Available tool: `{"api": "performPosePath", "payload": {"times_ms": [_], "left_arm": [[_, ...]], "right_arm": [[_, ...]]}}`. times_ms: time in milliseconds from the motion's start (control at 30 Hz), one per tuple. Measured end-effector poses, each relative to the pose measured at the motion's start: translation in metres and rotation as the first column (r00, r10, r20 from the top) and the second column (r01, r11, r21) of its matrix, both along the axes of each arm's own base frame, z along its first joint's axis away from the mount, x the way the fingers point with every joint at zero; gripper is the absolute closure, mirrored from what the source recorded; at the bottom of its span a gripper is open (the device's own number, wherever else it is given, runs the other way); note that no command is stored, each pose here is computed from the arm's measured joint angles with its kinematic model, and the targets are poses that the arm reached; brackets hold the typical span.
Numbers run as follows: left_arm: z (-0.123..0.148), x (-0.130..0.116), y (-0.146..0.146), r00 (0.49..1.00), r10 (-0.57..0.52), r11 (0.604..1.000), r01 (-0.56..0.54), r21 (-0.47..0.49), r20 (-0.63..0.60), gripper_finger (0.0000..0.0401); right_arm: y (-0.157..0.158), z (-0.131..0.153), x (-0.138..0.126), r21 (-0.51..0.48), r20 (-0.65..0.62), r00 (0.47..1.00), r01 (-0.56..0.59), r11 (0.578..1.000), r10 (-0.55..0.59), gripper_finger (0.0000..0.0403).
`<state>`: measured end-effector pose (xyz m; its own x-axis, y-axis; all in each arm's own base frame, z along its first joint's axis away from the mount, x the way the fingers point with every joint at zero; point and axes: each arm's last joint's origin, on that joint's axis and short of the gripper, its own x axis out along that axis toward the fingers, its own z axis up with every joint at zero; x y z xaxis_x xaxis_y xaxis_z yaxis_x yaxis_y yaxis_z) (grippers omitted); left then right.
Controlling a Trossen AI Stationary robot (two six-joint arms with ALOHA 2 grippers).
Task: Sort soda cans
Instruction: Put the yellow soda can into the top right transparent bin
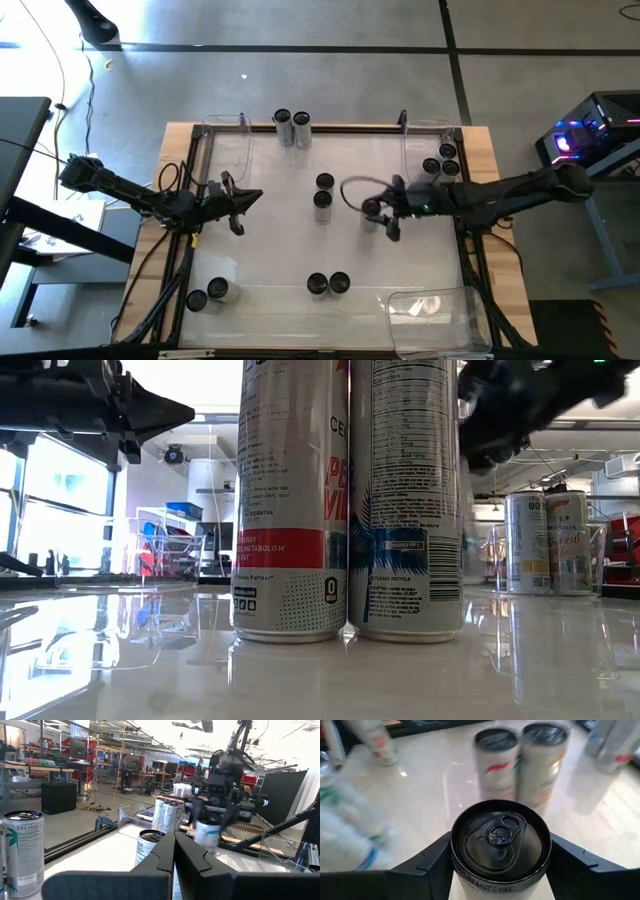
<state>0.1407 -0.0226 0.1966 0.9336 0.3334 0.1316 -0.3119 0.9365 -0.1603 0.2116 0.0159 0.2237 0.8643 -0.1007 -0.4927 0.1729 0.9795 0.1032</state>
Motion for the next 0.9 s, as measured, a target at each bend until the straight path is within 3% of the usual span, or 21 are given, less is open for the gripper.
{"api": "performPosePath", "payload": {"times_ms": [333,433,600,900], "left_arm": [[0.0,0.0,0.0,1.0,0.008,1.0,-0.008,0.009,-0.004,0.0401],[0.0,0.0,0.0,1.0,0.008,1.0,-0.008,0.008,-0.004,0.0401],[0.0,0.0,0.0,1.0,0.007,1.0,-0.007,0.009,-0.005,0.0401],[0.0,0.0,0.0,1.0,0.009,1.0,-0.008,0.02,-0.01,0.0401]], "right_arm": [[0.016,-0.018,-0.011,-0.001,0.004,0.998,0.055,0.999,-0.055,0.0169],[0.017,-0.013,-0.011,-0.009,-0.003,0.999,0.032,0.999,-0.032,0.0122],[0.018,0.02,-0.004,-0.035,0.051,0.999,0.019,0.999,-0.018,0.0046],[-0.001,0.082,0.02,-0.29,0.113,0.983,-0.107,0.951,0.145,0.0036]]}}
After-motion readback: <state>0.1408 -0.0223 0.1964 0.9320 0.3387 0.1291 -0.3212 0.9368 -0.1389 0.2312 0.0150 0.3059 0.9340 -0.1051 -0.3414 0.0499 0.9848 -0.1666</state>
